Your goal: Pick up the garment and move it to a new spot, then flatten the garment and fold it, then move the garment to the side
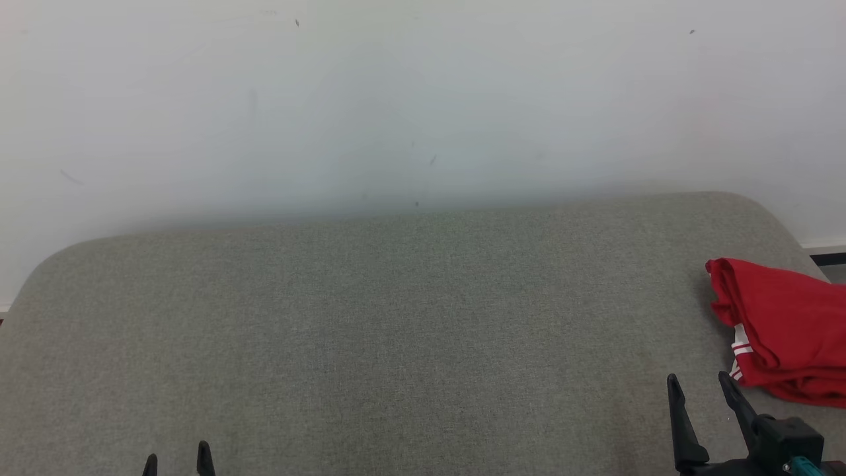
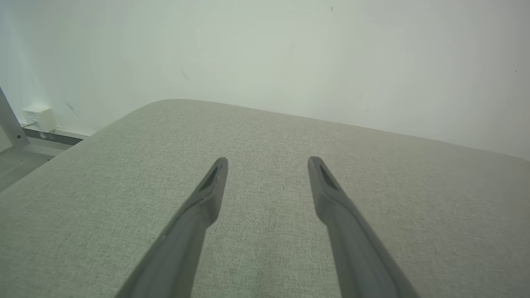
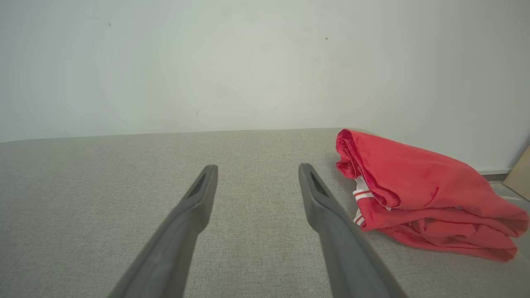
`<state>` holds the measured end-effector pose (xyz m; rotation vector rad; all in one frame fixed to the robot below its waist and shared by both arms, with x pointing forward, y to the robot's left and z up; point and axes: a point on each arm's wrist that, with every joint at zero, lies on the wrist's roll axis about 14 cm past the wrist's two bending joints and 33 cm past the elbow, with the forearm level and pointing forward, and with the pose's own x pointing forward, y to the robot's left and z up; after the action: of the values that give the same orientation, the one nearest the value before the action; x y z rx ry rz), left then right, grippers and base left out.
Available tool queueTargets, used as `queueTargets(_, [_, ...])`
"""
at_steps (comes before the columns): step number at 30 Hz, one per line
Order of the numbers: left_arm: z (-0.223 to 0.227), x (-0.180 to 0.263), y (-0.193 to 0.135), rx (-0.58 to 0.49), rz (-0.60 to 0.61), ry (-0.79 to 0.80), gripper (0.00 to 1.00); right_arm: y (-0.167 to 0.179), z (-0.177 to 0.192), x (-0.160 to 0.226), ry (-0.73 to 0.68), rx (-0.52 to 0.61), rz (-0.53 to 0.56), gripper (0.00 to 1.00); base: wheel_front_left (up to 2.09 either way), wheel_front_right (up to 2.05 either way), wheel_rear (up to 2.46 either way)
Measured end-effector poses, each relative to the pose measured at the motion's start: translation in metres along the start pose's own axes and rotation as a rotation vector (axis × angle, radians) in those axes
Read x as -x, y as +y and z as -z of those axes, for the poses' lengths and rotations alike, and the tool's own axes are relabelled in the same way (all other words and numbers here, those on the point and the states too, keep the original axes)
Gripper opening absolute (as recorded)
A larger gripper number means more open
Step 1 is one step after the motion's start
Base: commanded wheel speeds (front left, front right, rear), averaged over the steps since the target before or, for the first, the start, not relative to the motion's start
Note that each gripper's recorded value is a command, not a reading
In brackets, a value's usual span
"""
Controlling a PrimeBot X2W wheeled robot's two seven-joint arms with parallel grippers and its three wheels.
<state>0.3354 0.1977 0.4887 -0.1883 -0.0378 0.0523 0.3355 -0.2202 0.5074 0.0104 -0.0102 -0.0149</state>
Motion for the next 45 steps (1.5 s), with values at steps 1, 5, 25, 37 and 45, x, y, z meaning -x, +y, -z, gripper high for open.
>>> queueTargets(1, [0.001,0.001,0.001,0.000,-0.002,0.002,1.00,0.000,0.001,0.001,0.002,-0.002,0.002,1.00,0.00,0.00,0.00])
queueTargets(5, [0.004,0.003,0.002,-0.002,-0.006,0.013,1.00,0.001,0.005,0.004,0.010,-0.012,0.009,1.00,0.00,0.00,0.00])
queueTargets(25, [0.005,0.001,-0.001,-0.009,0.010,0.018,1.00,0.001,0.015,0.006,0.036,-0.017,0.020,1.00,0.00,0.00,0.00])
queueTargets(37, [0.006,0.001,-0.001,-0.008,0.010,0.020,1.00,0.000,0.017,0.005,0.041,-0.017,0.024,1.00,0.00,0.00,0.00])
queueTargets(45, [0.028,0.010,0.003,0.004,-0.008,0.092,0.00,0.001,0.044,0.016,0.127,-0.035,0.032,0.00,0.00,0.00,0.00])
